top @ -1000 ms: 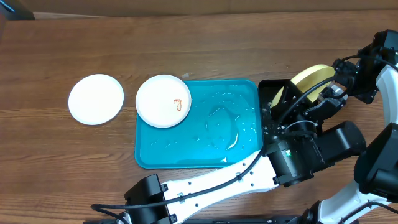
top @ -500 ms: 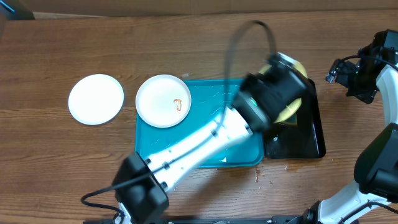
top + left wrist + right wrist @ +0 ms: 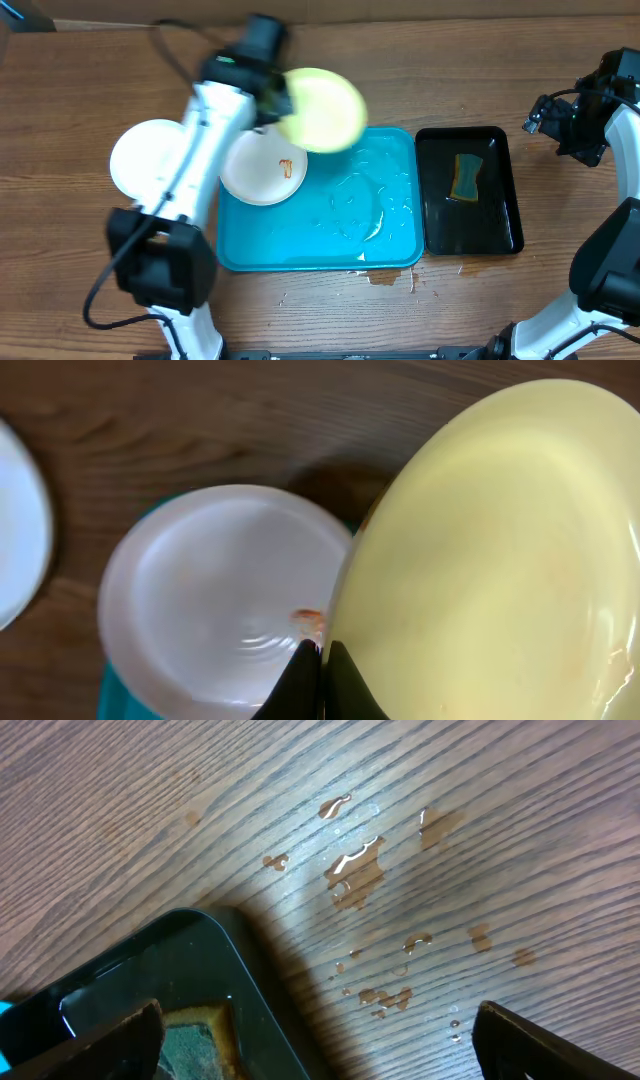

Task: Clean dirty plates on tray and stack at the side
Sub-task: 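Carry the yellow plate left and stack it on the white plate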

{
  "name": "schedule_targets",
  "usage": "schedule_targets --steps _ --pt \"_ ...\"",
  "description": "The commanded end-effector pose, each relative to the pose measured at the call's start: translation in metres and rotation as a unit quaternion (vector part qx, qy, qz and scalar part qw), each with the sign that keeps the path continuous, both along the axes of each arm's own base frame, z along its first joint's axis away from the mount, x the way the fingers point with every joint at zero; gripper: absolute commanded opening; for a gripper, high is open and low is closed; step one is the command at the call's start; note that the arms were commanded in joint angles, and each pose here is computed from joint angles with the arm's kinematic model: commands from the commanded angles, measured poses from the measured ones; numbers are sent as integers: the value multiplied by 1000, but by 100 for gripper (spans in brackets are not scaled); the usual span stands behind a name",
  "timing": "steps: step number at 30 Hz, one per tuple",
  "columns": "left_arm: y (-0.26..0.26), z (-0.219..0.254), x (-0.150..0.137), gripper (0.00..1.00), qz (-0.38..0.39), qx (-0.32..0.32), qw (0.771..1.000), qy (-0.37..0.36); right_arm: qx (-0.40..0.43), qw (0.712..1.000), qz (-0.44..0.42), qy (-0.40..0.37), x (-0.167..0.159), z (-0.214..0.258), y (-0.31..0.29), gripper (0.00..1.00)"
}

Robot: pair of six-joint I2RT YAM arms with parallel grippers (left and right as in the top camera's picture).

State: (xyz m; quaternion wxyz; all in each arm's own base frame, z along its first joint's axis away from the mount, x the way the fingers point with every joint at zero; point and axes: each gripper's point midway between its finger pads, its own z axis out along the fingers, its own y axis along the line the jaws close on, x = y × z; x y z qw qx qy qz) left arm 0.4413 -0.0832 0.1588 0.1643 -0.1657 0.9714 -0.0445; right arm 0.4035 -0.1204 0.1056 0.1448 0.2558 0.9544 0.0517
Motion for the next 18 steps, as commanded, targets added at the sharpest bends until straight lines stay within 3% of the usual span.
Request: schedule_targets --steps 1,12,18 --pt "47 4 2 4 71 -53 996 17 -3 1000 -2 -11 4 6 -2 100" --pt "222 -6 -56 4 277 -22 957 82 -3 1000 -2 -11 4 6 -2 100" --pt "270 -10 -84 4 334 13 937 100 -3 1000 -2 -11 4 6 -2 100"
